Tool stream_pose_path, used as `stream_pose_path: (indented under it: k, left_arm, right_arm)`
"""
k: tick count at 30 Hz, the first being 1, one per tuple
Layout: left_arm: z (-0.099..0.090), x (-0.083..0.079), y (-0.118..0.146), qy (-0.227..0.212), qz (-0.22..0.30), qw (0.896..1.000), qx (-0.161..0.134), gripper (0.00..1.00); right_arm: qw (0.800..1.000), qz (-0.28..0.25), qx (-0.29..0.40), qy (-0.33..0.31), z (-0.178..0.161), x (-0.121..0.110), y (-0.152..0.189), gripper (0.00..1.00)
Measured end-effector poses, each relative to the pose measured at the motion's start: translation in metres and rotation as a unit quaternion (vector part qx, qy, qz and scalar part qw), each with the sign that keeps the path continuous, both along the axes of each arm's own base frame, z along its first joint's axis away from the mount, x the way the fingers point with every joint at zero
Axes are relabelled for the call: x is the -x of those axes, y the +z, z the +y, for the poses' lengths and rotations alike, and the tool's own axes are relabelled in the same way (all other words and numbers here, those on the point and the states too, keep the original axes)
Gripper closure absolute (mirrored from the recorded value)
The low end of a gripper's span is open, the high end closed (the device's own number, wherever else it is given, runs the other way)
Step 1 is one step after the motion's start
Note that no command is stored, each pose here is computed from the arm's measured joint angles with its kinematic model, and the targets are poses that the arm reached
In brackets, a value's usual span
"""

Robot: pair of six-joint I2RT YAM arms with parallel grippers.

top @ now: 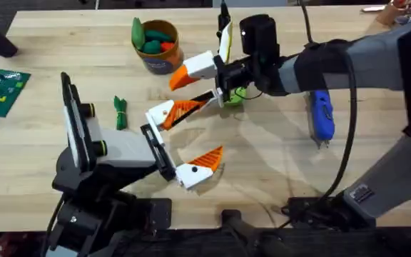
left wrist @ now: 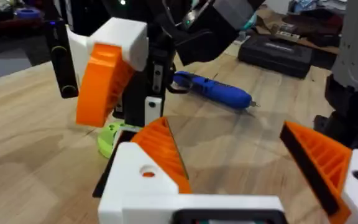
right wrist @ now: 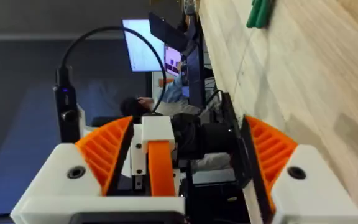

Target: Pick up the gripper from the table and insert it into the empty holder that is missing its gripper. Then pick up a screw, insert it into the mounting hole, and use the screwdriver to tighten it. Finally, clean up the table by picking up the vegetable and placing it into the bucket.

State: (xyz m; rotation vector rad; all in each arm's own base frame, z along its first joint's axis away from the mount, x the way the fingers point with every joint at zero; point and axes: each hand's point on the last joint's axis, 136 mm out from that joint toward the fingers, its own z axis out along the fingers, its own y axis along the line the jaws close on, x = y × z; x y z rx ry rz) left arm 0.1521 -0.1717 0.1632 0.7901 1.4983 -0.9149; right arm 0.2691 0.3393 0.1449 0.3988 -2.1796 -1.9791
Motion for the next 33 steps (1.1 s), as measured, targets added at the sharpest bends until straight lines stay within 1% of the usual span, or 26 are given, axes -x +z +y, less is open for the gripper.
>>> stream_pose_path:
  k: [4, 14, 18, 21, 23, 27, 30, 33]
  left_arm:
    - [-0.001, 0.001, 0.000, -0.004, 0.000, 1.000, 0.000, 0.014]
    - [-0.001, 0.002, 0.000, -0.005, 0.000, 1.000, 0.000, 0.015]
    - [-0.001, 0.002, 0.000, -0.005, 0.000, 1.000, 0.000, 0.014]
    - [-0.001, 0.002, 0.000, -0.005, 0.000, 1.000, 0.000, 0.014]
    - [-0.001, 0.002, 0.000, -0.005, 0.000, 1.000, 0.000, 0.015]
    - [-0.001, 0.002, 0.000, -0.005, 0.000, 1.000, 0.000, 0.015]
    - [-0.001, 0.002, 0.000, -0.005, 0.000, 1.000, 0.000, 0.014]
    - [-0.001, 0.002, 0.000, -0.005, 0.000, 1.000, 0.000, 0.014]
  right_arm:
    - [1.000, 0.007, -0.004, 0.006, -0.003, 0.001, 0.002, 0.008]
    - [0.998, 0.025, -0.028, 0.053, -0.014, 0.014, 0.011, 0.008]
    - [0.997, 0.042, -0.025, 0.057, -0.021, 0.024, 0.004, 0.008]
    - [0.997, 0.053, -0.022, 0.048, -0.032, 0.030, 0.002, 0.008]
    - [0.998, 0.045, -0.026, 0.037, -0.042, 0.029, 0.006, 0.008]
    - [0.999, 0.011, -0.039, 0.018, -0.053, 0.021, 0.020, 0.007]
    - [0.999, 0.003, -0.042, 0.021, -0.052, 0.023, 0.022, 0.007]
    - [0.998, -0.006, -0.045, 0.033, -0.046, 0.030, 0.022, 0.007]
